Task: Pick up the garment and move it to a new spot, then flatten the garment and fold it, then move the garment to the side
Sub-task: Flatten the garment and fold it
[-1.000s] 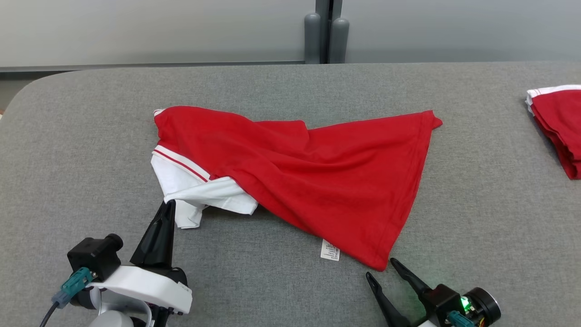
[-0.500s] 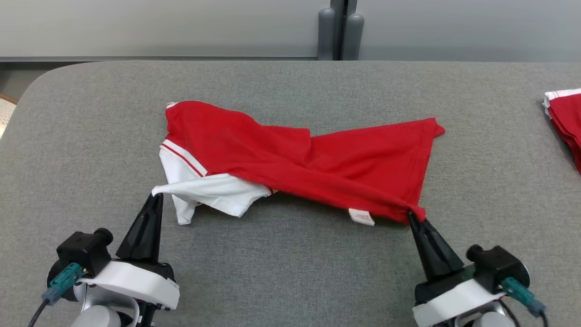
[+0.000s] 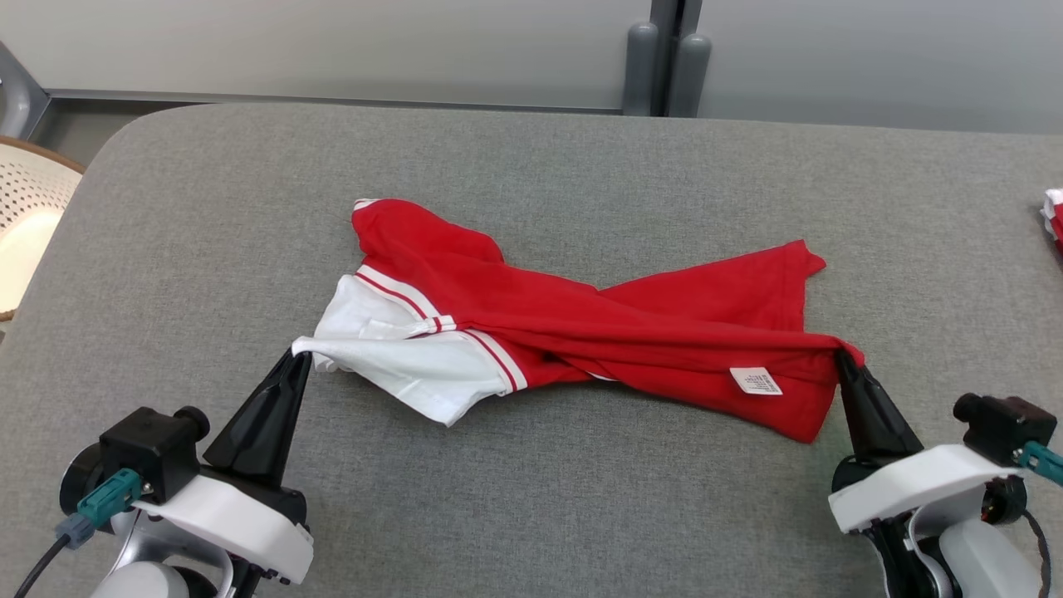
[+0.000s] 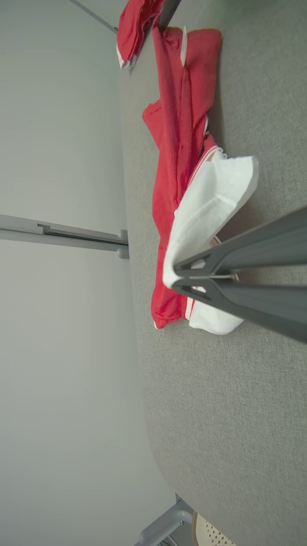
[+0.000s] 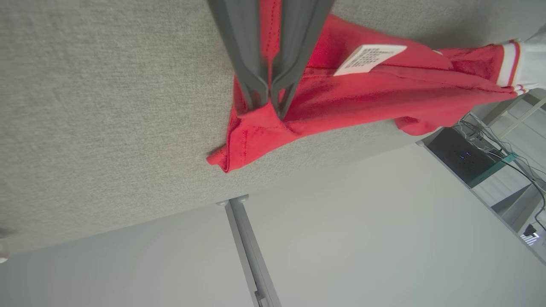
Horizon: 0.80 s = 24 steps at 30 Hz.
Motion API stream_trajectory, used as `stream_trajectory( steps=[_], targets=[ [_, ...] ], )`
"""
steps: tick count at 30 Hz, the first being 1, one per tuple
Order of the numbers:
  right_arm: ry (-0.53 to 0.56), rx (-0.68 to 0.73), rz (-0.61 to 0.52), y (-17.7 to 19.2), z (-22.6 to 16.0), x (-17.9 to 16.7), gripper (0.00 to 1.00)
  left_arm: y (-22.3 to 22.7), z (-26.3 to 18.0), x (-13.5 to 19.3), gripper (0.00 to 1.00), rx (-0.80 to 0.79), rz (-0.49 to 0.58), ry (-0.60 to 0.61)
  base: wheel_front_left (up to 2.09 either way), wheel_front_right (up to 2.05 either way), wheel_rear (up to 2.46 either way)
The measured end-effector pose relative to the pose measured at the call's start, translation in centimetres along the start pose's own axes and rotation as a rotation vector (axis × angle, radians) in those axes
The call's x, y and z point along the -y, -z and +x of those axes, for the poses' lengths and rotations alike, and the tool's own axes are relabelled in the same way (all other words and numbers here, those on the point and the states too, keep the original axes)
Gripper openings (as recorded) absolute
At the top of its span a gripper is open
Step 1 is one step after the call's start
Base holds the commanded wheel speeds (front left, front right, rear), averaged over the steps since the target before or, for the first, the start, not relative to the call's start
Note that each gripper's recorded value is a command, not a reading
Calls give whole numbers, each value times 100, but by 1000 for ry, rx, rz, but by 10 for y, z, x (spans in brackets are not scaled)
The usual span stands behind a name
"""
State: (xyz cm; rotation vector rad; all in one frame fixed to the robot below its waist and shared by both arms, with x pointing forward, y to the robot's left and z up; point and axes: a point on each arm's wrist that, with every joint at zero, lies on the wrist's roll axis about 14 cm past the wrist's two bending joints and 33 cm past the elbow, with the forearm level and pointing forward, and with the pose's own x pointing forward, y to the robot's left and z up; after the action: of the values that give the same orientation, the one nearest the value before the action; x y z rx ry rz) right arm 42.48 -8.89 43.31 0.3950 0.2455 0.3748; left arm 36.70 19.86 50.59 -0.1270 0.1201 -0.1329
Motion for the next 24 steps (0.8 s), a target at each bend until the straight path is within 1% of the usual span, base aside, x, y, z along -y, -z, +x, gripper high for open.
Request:
stream_trajectory(
  steps=[5, 7, 8, 9, 10, 15, 19, 24],
  targets=[
    [24, -45, 25, 10, 18, 11, 0, -4, 3, 1, 0, -13, 22, 22, 0, 0, 0],
    [23, -91, -2, 21, 21, 13, 1, -4, 6, 3, 0, -16, 26, 28, 0, 0, 0],
    [22, -110, -34, 25, 21, 16, 41, -4, 8, 4, 0, -18, 30, 36, 0, 0, 0],
    [25, -124, -66, 28, 22, 20, 97, -4, 9, 6, 0, -20, 31, 43, 0, 0, 0],
    [25, -127, -87, 28, 23, 23, 100, -2, 10, 7, 0, -25, 29, 45, 0, 0, 0],
    [15, -151, -124, 38, 19, 25, 100, 2, 13, 8, 0, -31, 21, 49, 0, 0, 0],
    [-18, -206, -145, 56, 0, 23, 100, 7, 16, 3, 0, -35, 11, 35, 0, 0, 0],
    [-51, -198, -228, 48, 2, 25, 100, 16, 16, 1, 0, -51, -2, 25, 0, 0, 0]
  ],
)
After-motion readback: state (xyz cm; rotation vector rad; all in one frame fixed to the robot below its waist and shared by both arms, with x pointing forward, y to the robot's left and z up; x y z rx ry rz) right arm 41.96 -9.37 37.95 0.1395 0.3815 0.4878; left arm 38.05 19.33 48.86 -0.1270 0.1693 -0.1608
